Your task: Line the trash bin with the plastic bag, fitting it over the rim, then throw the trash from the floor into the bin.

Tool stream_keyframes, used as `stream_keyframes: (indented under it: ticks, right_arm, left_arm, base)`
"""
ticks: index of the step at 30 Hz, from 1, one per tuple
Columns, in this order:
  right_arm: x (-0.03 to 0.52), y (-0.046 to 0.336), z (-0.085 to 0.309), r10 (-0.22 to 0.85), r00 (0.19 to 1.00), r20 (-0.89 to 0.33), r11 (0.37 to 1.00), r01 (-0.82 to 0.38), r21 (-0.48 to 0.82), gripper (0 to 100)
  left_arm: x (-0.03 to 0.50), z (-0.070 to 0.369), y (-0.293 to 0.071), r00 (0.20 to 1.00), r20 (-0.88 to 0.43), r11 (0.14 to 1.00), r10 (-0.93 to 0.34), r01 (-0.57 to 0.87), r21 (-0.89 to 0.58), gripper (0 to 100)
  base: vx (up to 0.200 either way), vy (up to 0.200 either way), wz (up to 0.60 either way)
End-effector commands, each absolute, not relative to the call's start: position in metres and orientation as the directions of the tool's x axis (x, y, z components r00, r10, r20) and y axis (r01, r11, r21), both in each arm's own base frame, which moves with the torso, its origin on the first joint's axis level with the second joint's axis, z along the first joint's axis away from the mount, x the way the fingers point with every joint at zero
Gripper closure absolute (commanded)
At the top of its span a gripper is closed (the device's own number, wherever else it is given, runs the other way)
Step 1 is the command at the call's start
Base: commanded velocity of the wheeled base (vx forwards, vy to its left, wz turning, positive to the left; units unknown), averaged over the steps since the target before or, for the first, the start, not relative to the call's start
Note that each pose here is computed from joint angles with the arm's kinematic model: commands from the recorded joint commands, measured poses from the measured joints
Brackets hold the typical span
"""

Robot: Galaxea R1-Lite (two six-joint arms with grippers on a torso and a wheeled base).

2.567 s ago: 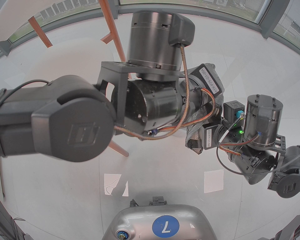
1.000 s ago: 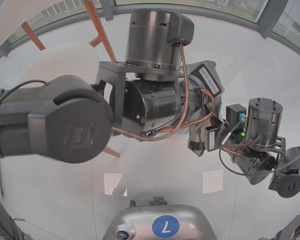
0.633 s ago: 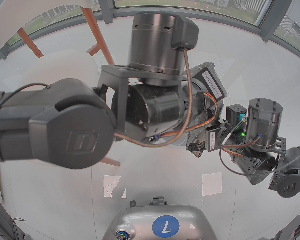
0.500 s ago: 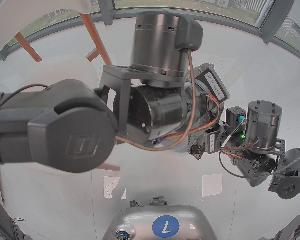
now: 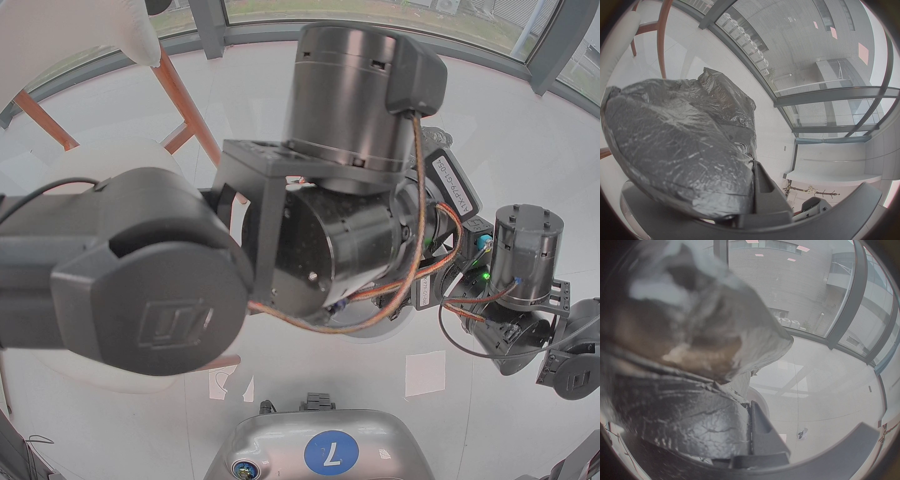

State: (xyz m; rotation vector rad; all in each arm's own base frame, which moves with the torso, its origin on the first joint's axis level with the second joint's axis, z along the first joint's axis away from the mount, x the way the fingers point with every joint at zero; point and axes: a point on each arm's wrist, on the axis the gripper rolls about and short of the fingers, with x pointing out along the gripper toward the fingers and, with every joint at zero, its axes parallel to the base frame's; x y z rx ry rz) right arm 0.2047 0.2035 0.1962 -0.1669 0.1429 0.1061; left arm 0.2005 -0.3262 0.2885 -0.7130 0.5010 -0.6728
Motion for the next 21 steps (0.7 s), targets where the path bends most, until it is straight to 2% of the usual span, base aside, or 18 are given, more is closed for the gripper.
stream_keyframes:
  ticks: [1,6,13,21]
  right_arm:
    - [0.205,0.203,0.197,0.093,0.984,-0.149,0.981,-0.116,-0.157,100]
    - [0.204,0.203,0.196,0.091,0.984,-0.150,0.981,-0.115,-0.158,100]
    - [0.201,0.203,0.194,0.101,0.982,-0.157,0.979,-0.126,-0.162,100]
    - [0.189,0.212,0.191,0.149,0.975,-0.165,0.973,-0.174,-0.150,100]
  left_arm:
    - [0.200,0.288,-0.327,0.681,-0.190,0.566,-0.707,0.384,-0.729,100]
    - [0.200,0.288,-0.327,0.682,-0.190,0.572,-0.706,0.391,-0.721,100]
    - [0.198,0.290,-0.325,0.703,-0.186,0.579,-0.686,0.374,-0.724,100]
    - [0.182,0.296,-0.306,0.706,-0.191,0.583,-0.682,0.367,-0.725,100]
  base:
    - [0.000,-0.200,0.00]
    - [0.000,-0.200,0.00]
    - [0.000,0.000,0.00]
    - [0.000,0.000,0.00]
